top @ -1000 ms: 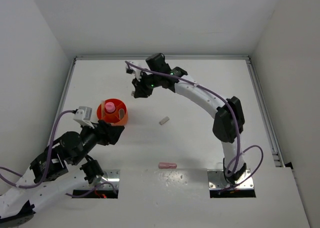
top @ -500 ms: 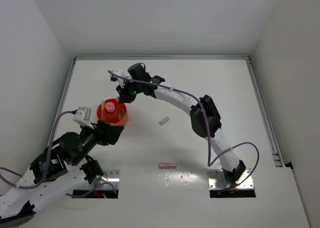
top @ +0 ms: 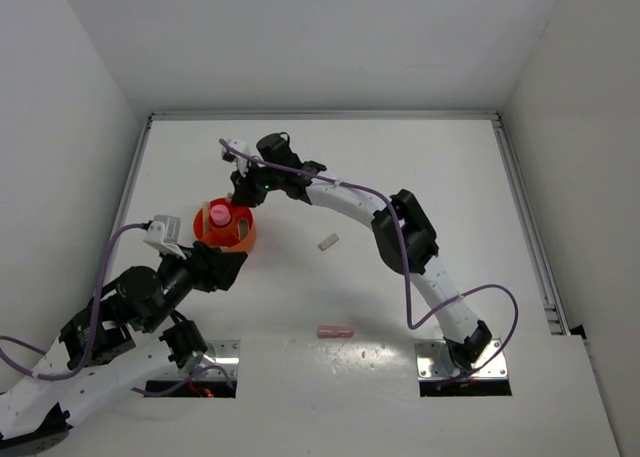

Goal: Sort the stationery into containers
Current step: Place the stationery in the storage box, then pick up the stationery from the center of the board.

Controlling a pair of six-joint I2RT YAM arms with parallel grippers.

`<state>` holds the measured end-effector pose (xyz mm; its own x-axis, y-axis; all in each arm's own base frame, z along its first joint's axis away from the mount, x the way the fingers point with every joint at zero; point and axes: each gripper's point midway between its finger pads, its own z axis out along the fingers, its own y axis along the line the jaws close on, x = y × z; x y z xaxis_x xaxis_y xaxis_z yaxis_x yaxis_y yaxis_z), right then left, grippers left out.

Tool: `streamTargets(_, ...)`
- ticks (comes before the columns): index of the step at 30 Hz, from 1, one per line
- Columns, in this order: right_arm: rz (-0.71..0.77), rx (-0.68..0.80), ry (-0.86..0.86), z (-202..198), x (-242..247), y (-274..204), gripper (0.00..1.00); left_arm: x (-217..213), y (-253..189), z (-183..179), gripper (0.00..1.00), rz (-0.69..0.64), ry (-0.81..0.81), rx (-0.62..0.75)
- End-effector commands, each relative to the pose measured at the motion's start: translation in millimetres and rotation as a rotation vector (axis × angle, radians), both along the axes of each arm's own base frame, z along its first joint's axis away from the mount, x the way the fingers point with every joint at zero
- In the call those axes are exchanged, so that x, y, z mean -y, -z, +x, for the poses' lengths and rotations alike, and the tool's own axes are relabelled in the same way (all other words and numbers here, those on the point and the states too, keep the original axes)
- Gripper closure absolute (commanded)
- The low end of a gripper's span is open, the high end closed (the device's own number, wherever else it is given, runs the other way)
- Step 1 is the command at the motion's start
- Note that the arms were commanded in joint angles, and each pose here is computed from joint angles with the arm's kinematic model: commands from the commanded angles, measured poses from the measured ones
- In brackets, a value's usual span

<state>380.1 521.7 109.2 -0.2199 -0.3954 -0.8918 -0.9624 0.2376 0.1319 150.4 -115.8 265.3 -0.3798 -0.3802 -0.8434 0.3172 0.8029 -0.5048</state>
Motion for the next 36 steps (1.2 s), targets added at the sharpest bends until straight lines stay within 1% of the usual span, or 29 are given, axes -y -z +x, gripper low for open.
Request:
streamTargets(1,0.067,0.021,-0.012,4,-11,-10,1.0,2,-7,1,0.22,-0.024,0.003,0.025)
streamTargets(4,0.061,0.006,0.002,6,-12,0,0.97,2,-7,1,0.22,-0.024,0.003,0.025)
streamTargets(5,0.069,0.004,0.005,7,-14,-4,0.96,2,-7,1,0.22,-0.024,0.003,0.025)
streamTargets(8,0.06,0.001,0.013,8,-13,2,0.89,2,-7,1,0.22,-0.024,0.003,0.025)
streamTargets(11,0.054,-0.013,0.017,8,-13,8,0.77,2,-7,1,0.22,-0.024,0.003,0.025)
streamTargets(12,0.054,-0.014,0.018,8,-13,8,0.67,2,-7,1,0.22,-0.024,0.003,0.025)
streamTargets(16,0.054,-0.014,0.018,8,-13,8,0.56,2,-7,1,0.22,-0.024,0.003,0.025)
streamTargets(20,0.054,-0.013,0.018,7,-12,4,0.53,2,-7,1,0.22,-0.024,0.003,0.025)
streamTargets(21,0.07,0.001,0.017,8,-14,-7,0.52,2,-7,1,0.22,-0.024,0.003,0.025)
streamTargets(24,0.081,0.017,0.025,9,-13,-19,0.52,2,-7,1,0.22,-0.024,0.003,0.025)
streamTargets(28,0.096,0.031,0.034,14,-9,-35,0.69,2,-7,1,0.22,-0.024,0.003,0.025)
streamTargets(29,0.101,0.043,0.055,21,-4,-46,0.74,2,-7,1,0.22,-0.024,0.003,0.025)
streamTargets(30,0.109,0.069,0.064,23,-2,-57,0.74,2,-7,1,0.22,-0.024,0.003,0.025)
streamTargets(31,0.1,0.086,0.065,24,0,-62,0.73,2,-7,1,0.22,-0.024,0.003,0.025)
streamTargets(34,0.094,0.143,0.104,33,12,-84,0.57,2,-7,1,0.22,-0.024,0.003,0.025)
streamTargets(35,0.099,0.156,0.124,39,17,-92,0.54,2,-7,1,0.22,-0.024,0.003,0.025)
streamTargets(36,0.095,0.153,0.125,36,20,-94,0.52,0,-9,0,0.22,-0.032,0.003,0.03)
